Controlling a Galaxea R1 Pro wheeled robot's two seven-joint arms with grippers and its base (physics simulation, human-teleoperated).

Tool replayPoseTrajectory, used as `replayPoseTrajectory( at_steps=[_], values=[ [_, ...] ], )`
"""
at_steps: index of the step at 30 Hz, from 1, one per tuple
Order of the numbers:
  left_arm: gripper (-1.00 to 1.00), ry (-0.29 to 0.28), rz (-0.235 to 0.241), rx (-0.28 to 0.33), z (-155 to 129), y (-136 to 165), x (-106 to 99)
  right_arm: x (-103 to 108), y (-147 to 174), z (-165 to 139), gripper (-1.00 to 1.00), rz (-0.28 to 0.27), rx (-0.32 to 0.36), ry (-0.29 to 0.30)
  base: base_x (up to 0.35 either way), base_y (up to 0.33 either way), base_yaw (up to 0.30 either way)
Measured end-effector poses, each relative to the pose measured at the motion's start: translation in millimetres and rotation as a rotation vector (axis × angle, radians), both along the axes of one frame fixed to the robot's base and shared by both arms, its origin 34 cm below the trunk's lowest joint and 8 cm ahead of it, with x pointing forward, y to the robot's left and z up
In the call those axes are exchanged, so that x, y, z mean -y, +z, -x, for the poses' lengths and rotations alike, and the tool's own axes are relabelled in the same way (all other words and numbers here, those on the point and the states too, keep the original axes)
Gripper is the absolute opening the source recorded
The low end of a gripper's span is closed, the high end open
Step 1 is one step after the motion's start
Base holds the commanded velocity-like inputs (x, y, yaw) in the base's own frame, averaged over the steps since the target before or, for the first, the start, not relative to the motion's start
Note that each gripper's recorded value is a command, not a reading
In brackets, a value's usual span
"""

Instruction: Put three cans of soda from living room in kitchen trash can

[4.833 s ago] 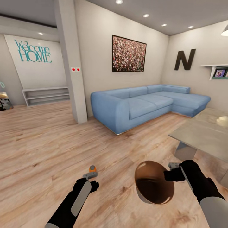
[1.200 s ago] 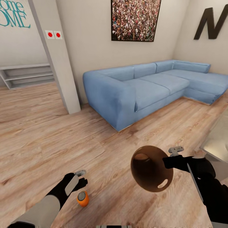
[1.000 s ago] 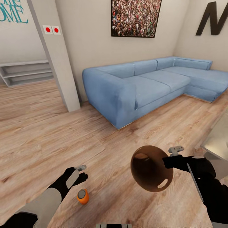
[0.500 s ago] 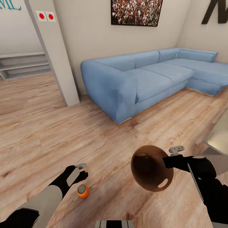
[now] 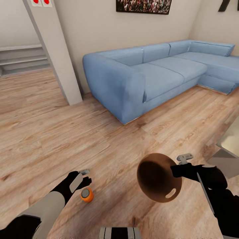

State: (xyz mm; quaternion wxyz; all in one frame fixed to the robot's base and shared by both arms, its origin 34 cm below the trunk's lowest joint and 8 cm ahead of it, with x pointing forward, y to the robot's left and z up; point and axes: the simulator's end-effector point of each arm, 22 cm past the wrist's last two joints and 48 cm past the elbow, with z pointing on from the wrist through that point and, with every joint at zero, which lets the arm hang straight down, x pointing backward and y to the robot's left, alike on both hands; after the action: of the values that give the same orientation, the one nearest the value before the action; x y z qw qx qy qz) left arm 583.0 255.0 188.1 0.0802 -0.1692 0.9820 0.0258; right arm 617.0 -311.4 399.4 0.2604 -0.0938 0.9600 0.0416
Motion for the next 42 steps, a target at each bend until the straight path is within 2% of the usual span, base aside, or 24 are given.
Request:
replayPoseTrajectory(
  at_steps=[11, 29, 42],
  values=[
    [1.00, -0.007, 0.014, -0.043, 13, -23, 11, -2, -25, 5, -1.00, -0.002, -0.046, 0.005, 0.000, 0.000, 0.000],
    [1.00, -0.008, 0.016, -0.115, 38, -60, 12, -2, -66, 16, -1.00, 0.000, -0.119, 0.005, 0.000, 0.000, 0.000],
    [1.00, -0.003, 0.017, -0.097, 36, -59, 15, -2, -65, 15, -1.00, -0.002, -0.118, 0.003, 0.000, 0.000, 0.000]
  ],
)
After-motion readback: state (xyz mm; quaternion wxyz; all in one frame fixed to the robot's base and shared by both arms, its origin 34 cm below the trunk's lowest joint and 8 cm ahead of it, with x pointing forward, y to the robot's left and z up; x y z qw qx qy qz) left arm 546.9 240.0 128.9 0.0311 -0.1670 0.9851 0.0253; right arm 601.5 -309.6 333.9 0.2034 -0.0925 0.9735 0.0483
